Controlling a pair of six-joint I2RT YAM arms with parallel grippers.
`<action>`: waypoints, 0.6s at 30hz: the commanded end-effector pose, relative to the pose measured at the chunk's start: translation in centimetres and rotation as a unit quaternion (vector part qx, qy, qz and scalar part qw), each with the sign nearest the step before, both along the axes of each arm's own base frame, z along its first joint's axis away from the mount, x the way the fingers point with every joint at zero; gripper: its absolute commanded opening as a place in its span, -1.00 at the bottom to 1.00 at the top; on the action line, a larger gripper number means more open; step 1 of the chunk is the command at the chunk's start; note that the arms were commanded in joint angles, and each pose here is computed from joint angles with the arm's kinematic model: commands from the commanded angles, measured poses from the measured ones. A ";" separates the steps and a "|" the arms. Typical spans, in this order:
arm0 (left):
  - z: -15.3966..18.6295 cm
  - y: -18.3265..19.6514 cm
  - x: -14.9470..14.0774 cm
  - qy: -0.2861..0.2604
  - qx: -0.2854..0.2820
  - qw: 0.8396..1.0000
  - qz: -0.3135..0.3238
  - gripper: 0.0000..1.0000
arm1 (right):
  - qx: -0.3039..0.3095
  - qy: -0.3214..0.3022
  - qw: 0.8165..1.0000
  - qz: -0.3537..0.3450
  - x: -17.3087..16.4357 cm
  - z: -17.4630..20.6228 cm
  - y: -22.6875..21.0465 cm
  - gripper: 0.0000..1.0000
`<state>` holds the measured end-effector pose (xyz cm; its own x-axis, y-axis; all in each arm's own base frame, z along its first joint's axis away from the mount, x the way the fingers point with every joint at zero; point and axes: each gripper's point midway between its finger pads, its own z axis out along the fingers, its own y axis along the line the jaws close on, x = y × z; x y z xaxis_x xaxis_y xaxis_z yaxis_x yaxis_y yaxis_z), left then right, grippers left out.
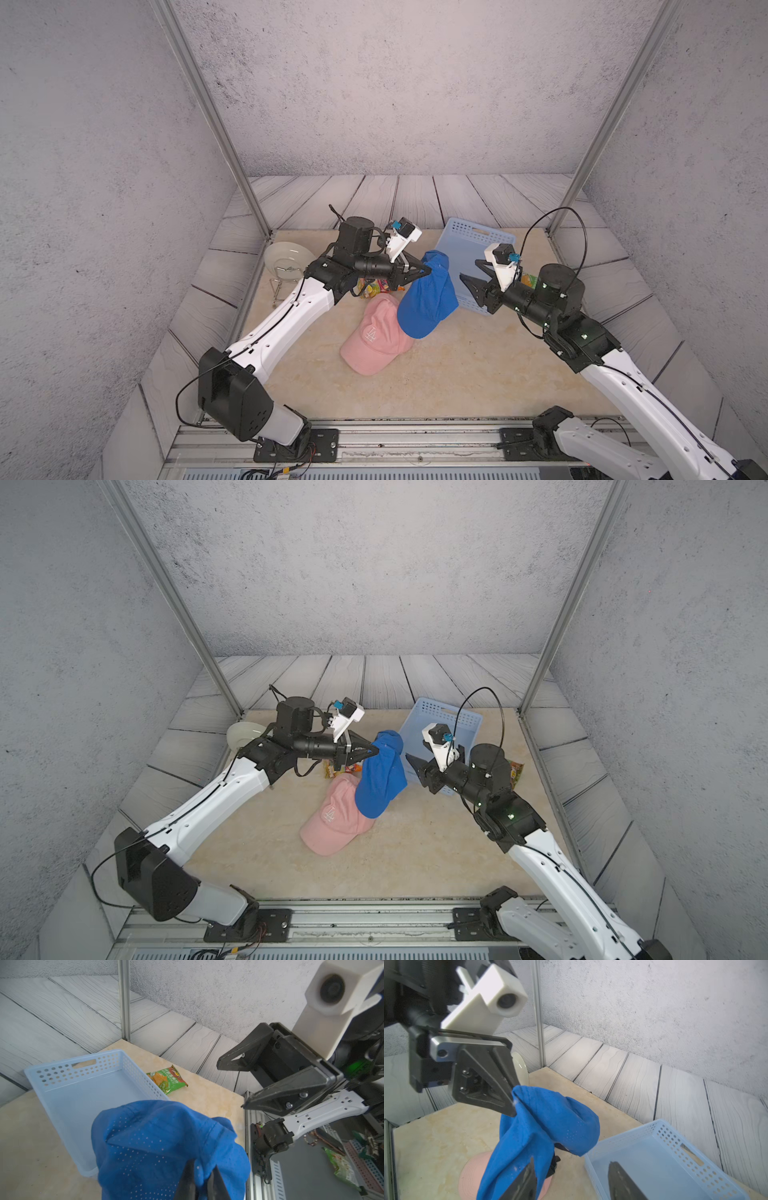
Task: Turn the baseball cap inside out
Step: Turn over the baseball cap.
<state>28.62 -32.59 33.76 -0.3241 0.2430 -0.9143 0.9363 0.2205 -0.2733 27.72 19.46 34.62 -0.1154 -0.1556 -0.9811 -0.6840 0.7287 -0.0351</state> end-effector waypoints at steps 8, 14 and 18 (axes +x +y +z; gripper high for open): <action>2.4 0.4 -0.3 -0.056 -0.024 0.998 -0.001 -1.00 | 0.186 0.232 0.953 -0.063 0.4 -2.3 -1.0 0.62; 3.7 0.2 -0.2 -0.063 -0.046 0.997 0.000 -1.00 | 0.243 0.341 0.906 0.065 -1.9 -2.4 2.4 0.66; 4.2 0.0 -0.4 -0.058 -0.059 0.997 -0.011 -1.00 | 0.262 0.342 0.895 0.118 -2.6 -1.7 3.5 0.63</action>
<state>28.76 -32.67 35.80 -0.2530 0.1884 -0.9490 0.9542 0.2105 -0.2126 26.71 21.46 31.32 -0.7000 0.2256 -0.6776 -0.5100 0.5063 0.6954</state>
